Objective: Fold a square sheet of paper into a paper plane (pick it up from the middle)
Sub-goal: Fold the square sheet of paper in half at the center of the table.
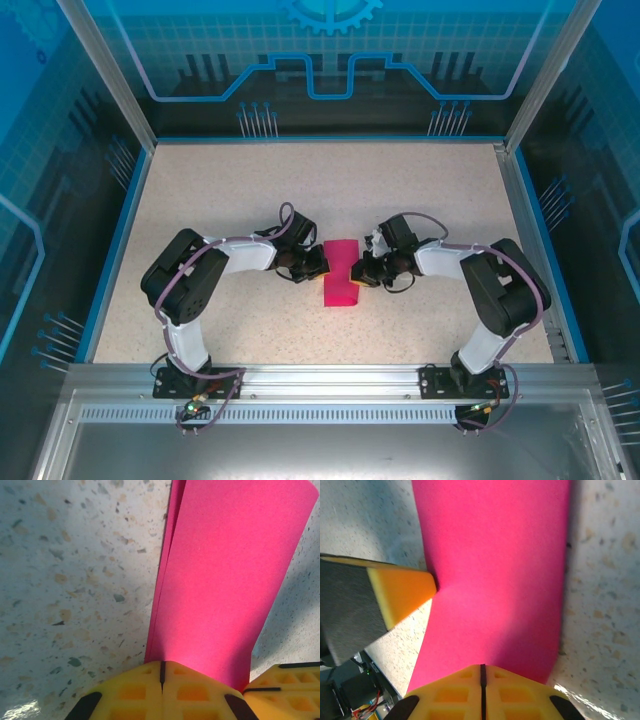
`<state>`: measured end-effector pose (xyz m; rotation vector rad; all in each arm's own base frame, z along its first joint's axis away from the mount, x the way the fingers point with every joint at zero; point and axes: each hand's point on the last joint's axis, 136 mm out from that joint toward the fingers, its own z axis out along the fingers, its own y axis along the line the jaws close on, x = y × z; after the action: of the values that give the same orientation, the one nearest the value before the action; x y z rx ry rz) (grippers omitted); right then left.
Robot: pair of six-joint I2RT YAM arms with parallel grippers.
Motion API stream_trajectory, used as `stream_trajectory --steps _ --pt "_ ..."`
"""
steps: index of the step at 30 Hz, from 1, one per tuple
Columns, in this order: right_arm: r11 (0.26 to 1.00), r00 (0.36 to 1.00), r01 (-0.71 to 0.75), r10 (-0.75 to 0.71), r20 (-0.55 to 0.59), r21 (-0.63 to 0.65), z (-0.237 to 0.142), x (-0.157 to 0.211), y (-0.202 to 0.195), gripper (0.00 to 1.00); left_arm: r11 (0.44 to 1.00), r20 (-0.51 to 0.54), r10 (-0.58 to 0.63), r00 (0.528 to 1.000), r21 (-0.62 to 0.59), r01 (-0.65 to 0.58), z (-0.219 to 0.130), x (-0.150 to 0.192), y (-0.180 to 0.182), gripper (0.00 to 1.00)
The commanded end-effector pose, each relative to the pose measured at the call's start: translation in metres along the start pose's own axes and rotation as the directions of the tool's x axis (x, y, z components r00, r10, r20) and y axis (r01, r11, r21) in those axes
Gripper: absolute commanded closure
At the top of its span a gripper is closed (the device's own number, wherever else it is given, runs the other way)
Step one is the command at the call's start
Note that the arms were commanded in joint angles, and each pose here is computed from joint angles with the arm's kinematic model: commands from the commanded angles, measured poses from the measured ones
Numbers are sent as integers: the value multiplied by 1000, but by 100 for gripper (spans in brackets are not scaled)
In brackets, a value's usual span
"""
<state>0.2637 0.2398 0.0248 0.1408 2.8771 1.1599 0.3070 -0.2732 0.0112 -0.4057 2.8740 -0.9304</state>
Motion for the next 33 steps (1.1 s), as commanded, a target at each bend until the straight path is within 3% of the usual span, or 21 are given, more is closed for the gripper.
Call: stream_trajectory --steps 1,18,33 --pt "1000 999 -9 7 -50 -27 7 13 2 92 971 -62 -77 995 -230 61 11 28 63 100" --pt "999 995 -43 42 -90 -5 13 34 -17 91 967 -58 -91 994 -245 74 14 30 68 100" --pt "992 981 -54 74 -179 114 -9 93 -52 91 958 -42 -108 993 -271 93 13 30 75 100"
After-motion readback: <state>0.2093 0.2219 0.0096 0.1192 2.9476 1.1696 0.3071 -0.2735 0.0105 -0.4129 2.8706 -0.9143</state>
